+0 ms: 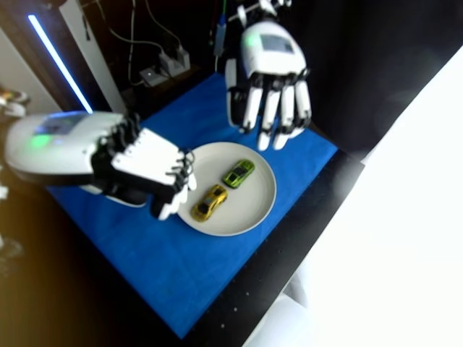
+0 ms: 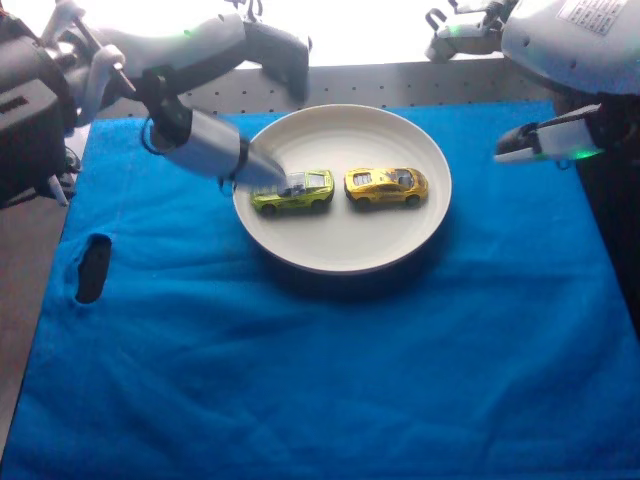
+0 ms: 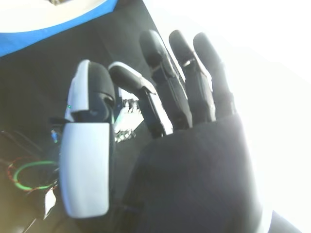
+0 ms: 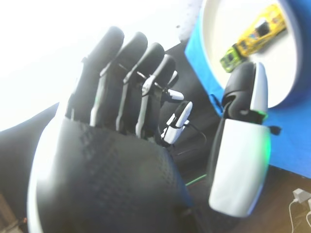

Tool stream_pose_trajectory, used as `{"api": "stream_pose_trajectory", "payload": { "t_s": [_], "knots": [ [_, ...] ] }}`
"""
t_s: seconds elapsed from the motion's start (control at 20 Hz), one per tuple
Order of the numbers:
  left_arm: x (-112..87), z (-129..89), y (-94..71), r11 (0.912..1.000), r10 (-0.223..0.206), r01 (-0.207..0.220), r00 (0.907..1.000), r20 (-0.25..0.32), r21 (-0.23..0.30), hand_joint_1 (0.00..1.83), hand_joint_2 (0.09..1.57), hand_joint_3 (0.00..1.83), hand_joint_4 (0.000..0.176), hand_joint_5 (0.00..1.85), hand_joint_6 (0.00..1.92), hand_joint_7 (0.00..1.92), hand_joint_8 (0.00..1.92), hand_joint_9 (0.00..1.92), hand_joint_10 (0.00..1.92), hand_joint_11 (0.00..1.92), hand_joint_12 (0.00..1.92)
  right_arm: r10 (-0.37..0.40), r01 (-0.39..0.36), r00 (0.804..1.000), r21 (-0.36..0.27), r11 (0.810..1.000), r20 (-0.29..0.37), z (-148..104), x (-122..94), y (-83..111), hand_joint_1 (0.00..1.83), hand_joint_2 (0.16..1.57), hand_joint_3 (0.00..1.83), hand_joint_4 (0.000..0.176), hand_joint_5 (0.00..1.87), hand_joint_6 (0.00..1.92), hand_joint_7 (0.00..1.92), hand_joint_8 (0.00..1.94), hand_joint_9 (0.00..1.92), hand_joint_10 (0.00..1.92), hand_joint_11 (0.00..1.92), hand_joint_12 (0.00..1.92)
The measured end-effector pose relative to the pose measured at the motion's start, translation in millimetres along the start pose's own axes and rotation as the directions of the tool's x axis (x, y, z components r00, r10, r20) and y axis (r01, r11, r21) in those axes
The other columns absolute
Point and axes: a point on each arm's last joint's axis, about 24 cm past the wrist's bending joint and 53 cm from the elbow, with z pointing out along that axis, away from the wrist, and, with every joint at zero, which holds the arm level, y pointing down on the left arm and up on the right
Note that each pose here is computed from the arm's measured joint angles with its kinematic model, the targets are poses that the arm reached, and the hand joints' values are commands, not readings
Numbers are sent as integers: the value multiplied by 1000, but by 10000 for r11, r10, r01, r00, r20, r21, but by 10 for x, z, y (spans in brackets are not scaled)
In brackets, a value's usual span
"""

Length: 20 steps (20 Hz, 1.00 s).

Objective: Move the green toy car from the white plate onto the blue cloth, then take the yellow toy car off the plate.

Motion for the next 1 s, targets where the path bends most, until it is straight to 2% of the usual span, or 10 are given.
{"api": "stream_pose_trajectory", "payload": {
  "t_s": [0.1, 0.2, 0.25, 0.3, 0.4, 0.45, 0.65, 0.85, 0.9, 1.0],
  "knots": [
    [-14, 8, 63, 9996, -247, 248, 9997, 92, -145, 1000, 983, 2, 35, 377, 105, 423, 103, 144, 788, 0, 1528, 126, -127, 9999, 69, 9999, 79, -1, -20, -21, 1282, 940, 1, 0, 708, 32, 692, 98, 336, 855, 11, 1634],
    [-24, 28, 102, 9994, -263, 266, 9996, 140, -231, 954, 990, 2, 11, 399, 43, 436, 56, 177, 665, 0, 1407, 317, -320, 9993, 172, 9993, 182, -3, -41, -53, 1279, 951, 2, 0, 708, 18, 740, 175, 366, 1059, 118, 1710],
    [2, 65, 86, 9996, -195, 198, 9997, 129, -221, 922, 970, 0, 2, 479, 63, 504, 74, 246, 702, 0, 1520, 478, -487, 9982, 257, 9985, 360, -6, -84, -87, 1262, 957, 2, 0, 712, 14, 743, 228, 364, 1137, 129, 1765],
    [29, 91, 81, 9996, -193, 194, 9998, 75, -224, 928, 954, 0, 0, 526, 56, 539, 75, 251, 773, 0, 1562, 542, -555, 9975, 289, 9980, 447, -9, -105, -101, 1249, 966, 1, 0, 714, 11, 692, 354, 333, 1199, 95, 1819],
    [112, 185, 42, 9996, -231, 230, 9997, -63, -166, 888, 930, 0, 0, 524, 29, 567, 63, 230, 741, 0, 1470, 580, -600, 9968, 338, 9976, 555, -15, -134, -127, 1246, 986, 3, 0, 774, 63, 503, 851, 289, 1385, 112, 1914],
    [137, 215, 27, 9995, -255, 252, 9996, -151, -172, 872, 921, 0, 0, 523, 23, 601, 71, 262, 747, 0, 1516, 586, -607, 9967, 360, 9975, 569, -19, -137, -137, 1224, 1004, 1, 0, 714, 182, 438, 981, 276, 1395, 104, 1920],
    [118, 302, 0, 9998, 84, -87, 9998, -177, -170, 879, 890, 0, 0, 655, 46, 661, 70, 373, 839, 95, 1633, 647, -677, 9958, 454, 9967, 641, -23, -155, -180, 1274, 1013, 1, 0, 548, 565, 493, 898, 335, 1362, 180, 1915],
    [278, 438, 15, 9993, 131, -153, 9978, -646, -338, 886, 873, 0, 0, 729, 22, 751, 22, 535, 551, 152, 1516, 652, -681, 9958, 448, 9967, 641, -27, -140, -180, 1280, 1026, 1, 0, 452, 659, 487, 851, 372, 1284, 205, 1846],
    [322, 467, 19, 9992, 121, -151, 9970, -768, -381, 893, 871, 0, 0, 752, 27, 788, 31, 590, 554, 224, 1547, 659, -688, 9959, 457, 9966, 624, -28, -135, -182, 1301, 1026, 1, 0, 447, 684, 502, 838, 395, 1275, 242, 1837],
    [398, 519, 13, 9990, 95, -136, 9953, -961, -424, 915, 849, 0, 0, 817, 22, 883, 46, 595, 765, 299, 1652, 678, -709, 9955, 464, 9964, 655, -28, -142, -186, 1302, 1029, 1, 0, 449, 730, 507, 859, 409, 1285, 261, 1826]
  ]
}}
